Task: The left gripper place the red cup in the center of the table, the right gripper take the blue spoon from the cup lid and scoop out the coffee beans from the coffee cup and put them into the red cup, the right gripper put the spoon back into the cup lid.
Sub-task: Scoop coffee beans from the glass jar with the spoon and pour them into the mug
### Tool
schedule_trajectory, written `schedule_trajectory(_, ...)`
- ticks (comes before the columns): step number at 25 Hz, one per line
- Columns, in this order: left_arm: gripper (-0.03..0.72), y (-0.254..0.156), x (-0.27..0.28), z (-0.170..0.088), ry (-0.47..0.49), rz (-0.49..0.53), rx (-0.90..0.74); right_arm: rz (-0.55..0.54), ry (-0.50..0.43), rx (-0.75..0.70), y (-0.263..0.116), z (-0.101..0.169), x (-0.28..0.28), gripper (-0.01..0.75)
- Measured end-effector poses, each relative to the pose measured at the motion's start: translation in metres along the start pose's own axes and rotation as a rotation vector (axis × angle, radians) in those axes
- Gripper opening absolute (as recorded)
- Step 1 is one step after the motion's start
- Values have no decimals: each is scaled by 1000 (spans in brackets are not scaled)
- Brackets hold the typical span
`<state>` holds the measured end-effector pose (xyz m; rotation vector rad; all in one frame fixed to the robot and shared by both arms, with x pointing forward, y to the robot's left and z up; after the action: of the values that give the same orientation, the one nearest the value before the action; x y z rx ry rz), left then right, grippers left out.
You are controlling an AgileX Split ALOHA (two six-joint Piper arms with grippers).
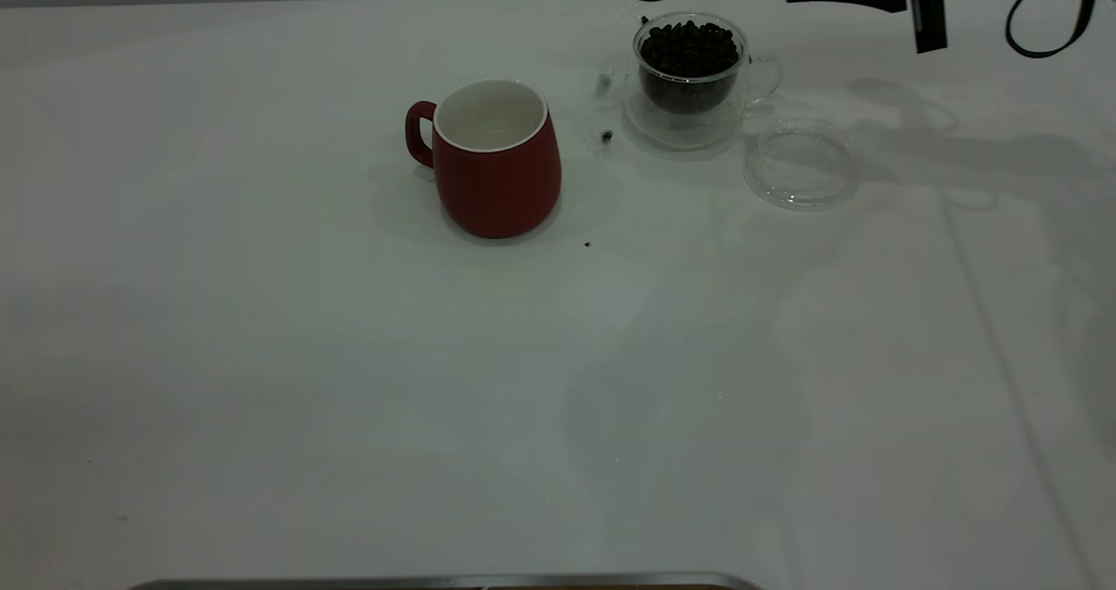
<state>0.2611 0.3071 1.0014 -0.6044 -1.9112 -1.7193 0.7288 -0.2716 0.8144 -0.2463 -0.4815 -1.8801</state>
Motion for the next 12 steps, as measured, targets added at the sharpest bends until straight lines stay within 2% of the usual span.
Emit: schedule_trajectory(12,567,0,0,0,0,0,2,171,-11,90,-33,24,-51,113)
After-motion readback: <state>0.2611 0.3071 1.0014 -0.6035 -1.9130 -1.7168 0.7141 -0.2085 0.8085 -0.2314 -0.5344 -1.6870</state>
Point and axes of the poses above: a point on each arm's last joint axis where the gripper is mounted, x pointing back along that axis away from the gripper, z along the wrist's bending axis when the last joint is at zero, y = z × x, the point moved 5 cm from there along -x, pointing out along that axis toward the gripper, and after that the axes turned 7 degrees about x, right-handed, at the moved point
